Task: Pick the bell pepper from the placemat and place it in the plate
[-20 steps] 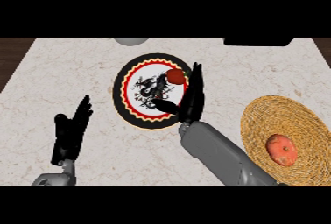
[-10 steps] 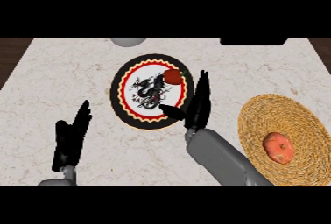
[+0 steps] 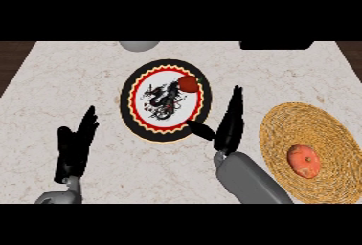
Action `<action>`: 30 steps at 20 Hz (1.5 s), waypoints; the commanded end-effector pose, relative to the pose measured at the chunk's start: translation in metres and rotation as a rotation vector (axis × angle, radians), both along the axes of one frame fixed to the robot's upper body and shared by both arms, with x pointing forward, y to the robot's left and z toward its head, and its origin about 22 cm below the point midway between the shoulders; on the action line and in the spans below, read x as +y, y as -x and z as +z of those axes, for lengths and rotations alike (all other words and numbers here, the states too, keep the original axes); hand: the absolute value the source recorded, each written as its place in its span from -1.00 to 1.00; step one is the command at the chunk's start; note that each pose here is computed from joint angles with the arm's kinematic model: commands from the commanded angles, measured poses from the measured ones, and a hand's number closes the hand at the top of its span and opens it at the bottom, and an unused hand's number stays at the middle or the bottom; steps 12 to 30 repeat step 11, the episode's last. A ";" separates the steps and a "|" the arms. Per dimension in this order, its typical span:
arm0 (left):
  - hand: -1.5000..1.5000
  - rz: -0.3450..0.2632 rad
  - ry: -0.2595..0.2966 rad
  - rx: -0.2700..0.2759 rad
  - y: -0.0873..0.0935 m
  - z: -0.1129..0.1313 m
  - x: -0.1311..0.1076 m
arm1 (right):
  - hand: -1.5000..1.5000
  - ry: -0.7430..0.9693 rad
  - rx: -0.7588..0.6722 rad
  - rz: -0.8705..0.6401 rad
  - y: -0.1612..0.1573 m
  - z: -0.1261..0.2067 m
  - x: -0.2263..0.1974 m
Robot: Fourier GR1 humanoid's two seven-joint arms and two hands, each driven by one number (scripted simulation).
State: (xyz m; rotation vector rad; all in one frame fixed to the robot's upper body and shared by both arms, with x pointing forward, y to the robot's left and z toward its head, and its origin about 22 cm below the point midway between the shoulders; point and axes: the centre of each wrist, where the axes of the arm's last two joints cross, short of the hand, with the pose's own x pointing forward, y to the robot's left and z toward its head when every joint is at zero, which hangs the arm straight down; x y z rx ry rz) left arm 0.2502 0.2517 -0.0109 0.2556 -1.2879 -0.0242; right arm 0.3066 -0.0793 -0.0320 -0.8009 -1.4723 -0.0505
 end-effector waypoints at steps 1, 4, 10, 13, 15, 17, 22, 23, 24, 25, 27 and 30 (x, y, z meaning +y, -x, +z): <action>0.00 -0.010 0.017 0.004 0.012 -0.002 -0.006 | -1.00 -0.007 -0.018 -0.084 0.005 0.004 -0.031; 0.00 -0.008 0.008 0.006 -0.001 -0.005 -0.017 | -1.00 -0.008 0.002 -0.124 0.006 -0.003 -0.036; 0.00 -0.009 0.012 -0.003 0.002 -0.009 -0.022 | -1.00 0.012 0.014 -0.148 0.026 -0.012 -0.031; 0.00 -0.021 0.006 -0.002 0.006 -0.008 0.000 | -1.00 0.038 0.039 -0.156 0.023 -0.017 -0.035; 0.00 -0.021 0.006 -0.002 0.006 -0.008 0.000 | -1.00 0.038 0.039 -0.156 0.023 -0.017 -0.035; 0.00 -0.021 0.006 -0.002 0.006 -0.008 0.000 | -1.00 0.038 0.039 -0.156 0.023 -0.017 -0.035; 0.00 -0.021 0.006 -0.002 0.006 -0.008 0.000 | -1.00 0.038 0.039 -0.156 0.023 -0.017 -0.035; 0.00 -0.021 0.006 -0.002 0.006 -0.008 0.000 | -1.00 0.038 0.039 -0.156 0.023 -0.017 -0.035; 0.00 -0.021 0.006 -0.002 0.006 -0.008 0.000 | -1.00 0.038 0.039 -0.156 0.023 -0.017 -0.035; 0.00 -0.021 0.006 -0.002 0.006 -0.008 0.000 | -1.00 0.038 0.039 -0.156 0.023 -0.017 -0.035; 0.00 -0.021 0.006 -0.002 0.006 -0.008 0.000 | -1.00 0.038 0.039 -0.156 0.023 -0.017 -0.035; 0.00 -0.021 0.006 -0.002 0.006 -0.008 0.000 | -1.00 0.038 0.039 -0.156 0.023 -0.017 -0.035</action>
